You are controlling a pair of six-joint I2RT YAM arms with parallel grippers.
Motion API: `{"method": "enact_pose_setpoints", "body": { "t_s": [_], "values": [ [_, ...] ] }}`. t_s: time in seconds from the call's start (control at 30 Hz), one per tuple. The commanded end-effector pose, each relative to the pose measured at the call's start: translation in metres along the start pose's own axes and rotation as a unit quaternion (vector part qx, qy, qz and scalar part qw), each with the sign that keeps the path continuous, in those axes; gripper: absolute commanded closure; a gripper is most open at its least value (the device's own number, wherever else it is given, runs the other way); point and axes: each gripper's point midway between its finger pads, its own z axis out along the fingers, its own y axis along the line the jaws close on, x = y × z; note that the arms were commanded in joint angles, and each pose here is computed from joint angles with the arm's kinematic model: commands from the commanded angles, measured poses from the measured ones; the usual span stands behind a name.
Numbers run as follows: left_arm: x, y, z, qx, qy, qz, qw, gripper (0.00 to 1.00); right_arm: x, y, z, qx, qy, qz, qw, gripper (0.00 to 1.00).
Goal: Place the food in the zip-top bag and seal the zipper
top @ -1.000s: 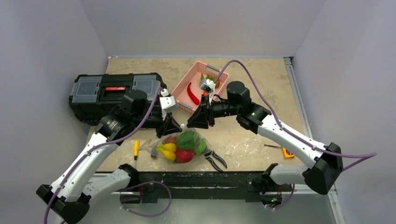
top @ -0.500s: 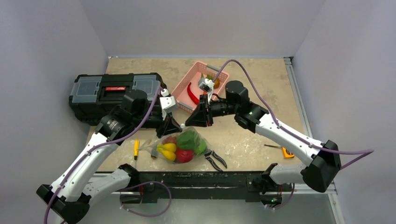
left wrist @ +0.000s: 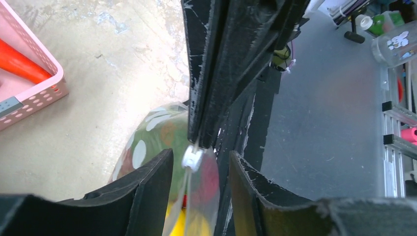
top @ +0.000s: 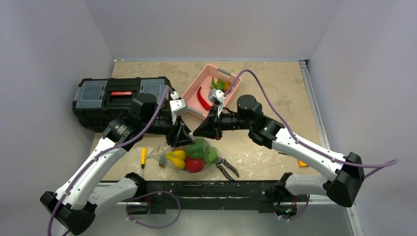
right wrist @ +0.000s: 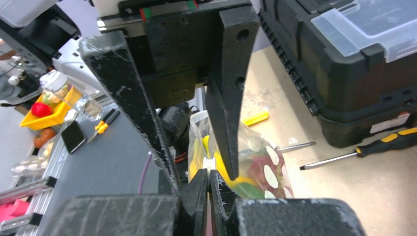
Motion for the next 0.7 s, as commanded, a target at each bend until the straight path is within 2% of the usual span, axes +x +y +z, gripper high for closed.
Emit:
{"method": "enact_pose_setpoints", "body": {
  "t_s": [0.0,0.03,0.17,0.3,0.47,0.53,0.67],
  "values": [
    [-0.021,-0.010,-0.007,0.020,-0.044,-0.007,0.999,0.55,-0.027,0.000,-0.005,0.009,-0.058,-0.028,0.998,1.00],
    [-0.023,-0.010,-0.008,0.022,-0.048,-0.010,0.999,0.57,-0.028,0.001,-0.006,0.005,-0.061,-0.027,0.998,1.00],
    [-0.027,-0.009,-0.007,0.028,-0.050,-0.014,0.998,0.73,-0.026,0.001,-0.006,0.000,-0.060,-0.023,0.998,1.00],
    [-0.028,-0.006,-0.004,0.030,-0.048,-0.020,0.998,0.73,-0.026,0.004,-0.007,-0.005,-0.061,-0.022,0.998,1.00],
    [-0.034,-0.004,-0.004,0.023,-0.061,-0.018,0.998,0.88,-0.025,0.003,-0.008,-0.001,-0.061,-0.025,0.998,1.00],
    [-0.036,0.000,-0.005,0.009,-0.065,-0.019,0.998,0.97,-0.025,-0.009,-0.010,0.034,-0.065,-0.026,0.997,1.00],
    [-0.032,0.007,-0.012,-0.032,-0.059,-0.019,0.998,1.00,-0.040,-0.039,-0.034,0.155,-0.140,-0.026,0.978,1.00]
  ]
}}
